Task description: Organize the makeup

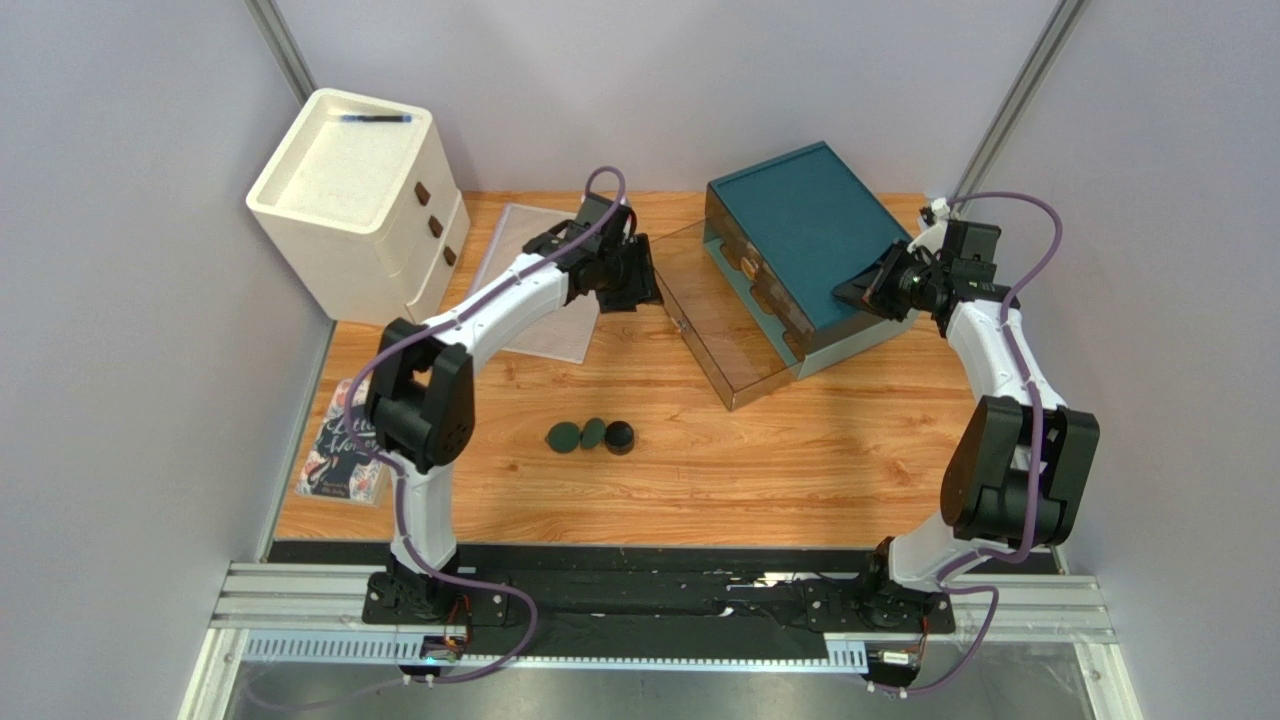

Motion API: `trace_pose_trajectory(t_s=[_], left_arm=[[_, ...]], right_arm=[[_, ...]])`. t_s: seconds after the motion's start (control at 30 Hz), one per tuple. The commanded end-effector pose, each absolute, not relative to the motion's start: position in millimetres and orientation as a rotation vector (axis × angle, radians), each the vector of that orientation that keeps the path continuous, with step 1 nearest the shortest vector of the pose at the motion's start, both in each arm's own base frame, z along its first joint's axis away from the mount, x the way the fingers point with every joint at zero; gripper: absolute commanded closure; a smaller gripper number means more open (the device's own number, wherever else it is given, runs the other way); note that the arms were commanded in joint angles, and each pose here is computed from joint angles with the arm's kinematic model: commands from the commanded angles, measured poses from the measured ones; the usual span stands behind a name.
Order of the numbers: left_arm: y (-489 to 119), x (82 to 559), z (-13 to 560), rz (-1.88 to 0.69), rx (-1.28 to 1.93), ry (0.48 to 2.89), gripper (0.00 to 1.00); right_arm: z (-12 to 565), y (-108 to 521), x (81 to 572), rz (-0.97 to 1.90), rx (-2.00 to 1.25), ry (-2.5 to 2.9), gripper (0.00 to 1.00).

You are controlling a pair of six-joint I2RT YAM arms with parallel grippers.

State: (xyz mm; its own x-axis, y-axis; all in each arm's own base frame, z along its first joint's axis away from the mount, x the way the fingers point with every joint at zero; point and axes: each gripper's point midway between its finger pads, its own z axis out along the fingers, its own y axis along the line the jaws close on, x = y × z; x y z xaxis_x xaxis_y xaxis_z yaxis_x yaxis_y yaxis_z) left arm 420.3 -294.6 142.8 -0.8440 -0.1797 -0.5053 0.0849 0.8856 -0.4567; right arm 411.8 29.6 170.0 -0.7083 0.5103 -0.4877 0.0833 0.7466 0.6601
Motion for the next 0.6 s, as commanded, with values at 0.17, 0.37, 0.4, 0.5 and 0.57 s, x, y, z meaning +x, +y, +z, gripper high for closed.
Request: trace_pose_trajectory(t_s=[0.17,0.37,0.4,0.5,0.57], left_arm=[[-239.6,329.2,141.0,-0.377,0.271,2.569,0.42],[-231.8,275.2,118.0,-0.169,0.523,2.62,0.4],[-235.5,266.4,112.1,-0.155,0.565,2.631,0.4],[-237.3,258.4,100.9,-0.1,0.602,2.652,0.39],[-240.1,255.8,91.5,-0.084,0.614,2.678,0.39]], right_arm=[[72.0,11.6,343.8,0.612,0.678,2.632,1.0],[71.9,13.5,340.8,0.618,0.671,2.627,1.0],[70.7,13.8,339.4,0.619,0.675,2.63,1.0],[71.6,15.1,338.2,0.623,0.67,2.627,1.0],[73.1,15.1,338.3,0.623,0.667,2.622,1.0]])
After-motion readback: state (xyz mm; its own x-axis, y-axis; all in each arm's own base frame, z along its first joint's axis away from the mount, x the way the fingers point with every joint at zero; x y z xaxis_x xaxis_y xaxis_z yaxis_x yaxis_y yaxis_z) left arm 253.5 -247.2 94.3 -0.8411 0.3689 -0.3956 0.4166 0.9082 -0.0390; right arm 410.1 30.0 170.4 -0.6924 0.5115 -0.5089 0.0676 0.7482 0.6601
